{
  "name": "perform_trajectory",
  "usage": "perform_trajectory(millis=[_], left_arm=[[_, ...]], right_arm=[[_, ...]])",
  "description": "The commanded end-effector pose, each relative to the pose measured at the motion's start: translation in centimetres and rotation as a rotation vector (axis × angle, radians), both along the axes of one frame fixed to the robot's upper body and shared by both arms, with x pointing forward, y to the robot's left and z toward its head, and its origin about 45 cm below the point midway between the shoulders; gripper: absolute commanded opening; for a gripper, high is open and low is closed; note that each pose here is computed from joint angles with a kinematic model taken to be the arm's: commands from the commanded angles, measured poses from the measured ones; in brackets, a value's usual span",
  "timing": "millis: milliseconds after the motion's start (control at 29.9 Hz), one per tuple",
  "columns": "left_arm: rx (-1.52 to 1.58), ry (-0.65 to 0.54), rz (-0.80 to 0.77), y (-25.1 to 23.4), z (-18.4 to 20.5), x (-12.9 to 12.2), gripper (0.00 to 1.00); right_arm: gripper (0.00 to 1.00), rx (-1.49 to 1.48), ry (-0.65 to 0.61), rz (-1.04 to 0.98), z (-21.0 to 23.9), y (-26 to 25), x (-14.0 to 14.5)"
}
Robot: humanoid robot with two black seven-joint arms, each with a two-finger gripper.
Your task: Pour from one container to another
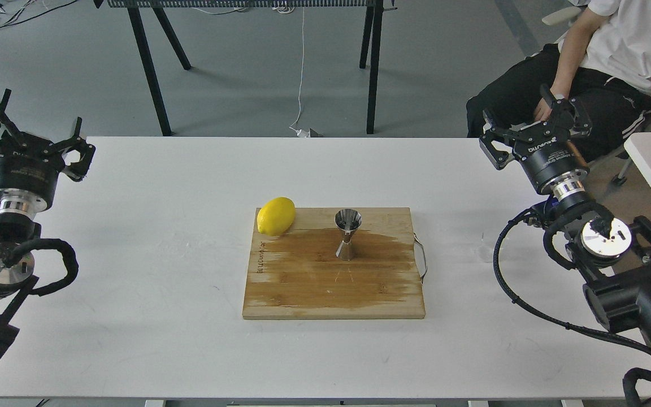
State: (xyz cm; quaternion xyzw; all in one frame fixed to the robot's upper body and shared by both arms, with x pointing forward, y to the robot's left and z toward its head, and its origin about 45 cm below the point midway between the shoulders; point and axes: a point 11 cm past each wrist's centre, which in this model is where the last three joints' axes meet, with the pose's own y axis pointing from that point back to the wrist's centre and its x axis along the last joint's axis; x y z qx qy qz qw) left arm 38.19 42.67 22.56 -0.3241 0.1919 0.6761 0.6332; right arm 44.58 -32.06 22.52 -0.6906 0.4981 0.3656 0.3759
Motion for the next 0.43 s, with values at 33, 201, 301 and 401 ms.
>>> perform_trajectory(millis=[33,201,301,401], left_arm=[[0.000,-0.001,-0.001,0.0,0.0,0.0,1.00],[0.008,-0.010,-0.011,-0.4,0.7,0.7,1.00],[0.014,-0.010,-0.040,-0.7,1.8,1.8,1.00],[0.017,0.012,-0.040,-0.3,2.0,3.1,1.00]], right_arm=[[1.00,-0.062,-0.070,-0.045,1.9,-0.3,0.9],[1.00,-0.078,-0.078,-0.065,2.1,-0.7,1.2],[1.00,-0.077,-0.065,-0.084,1.6,-1.3,1.1],[1.00,-0.075,-0.067,-0.099,1.6,-1.6,1.1]])
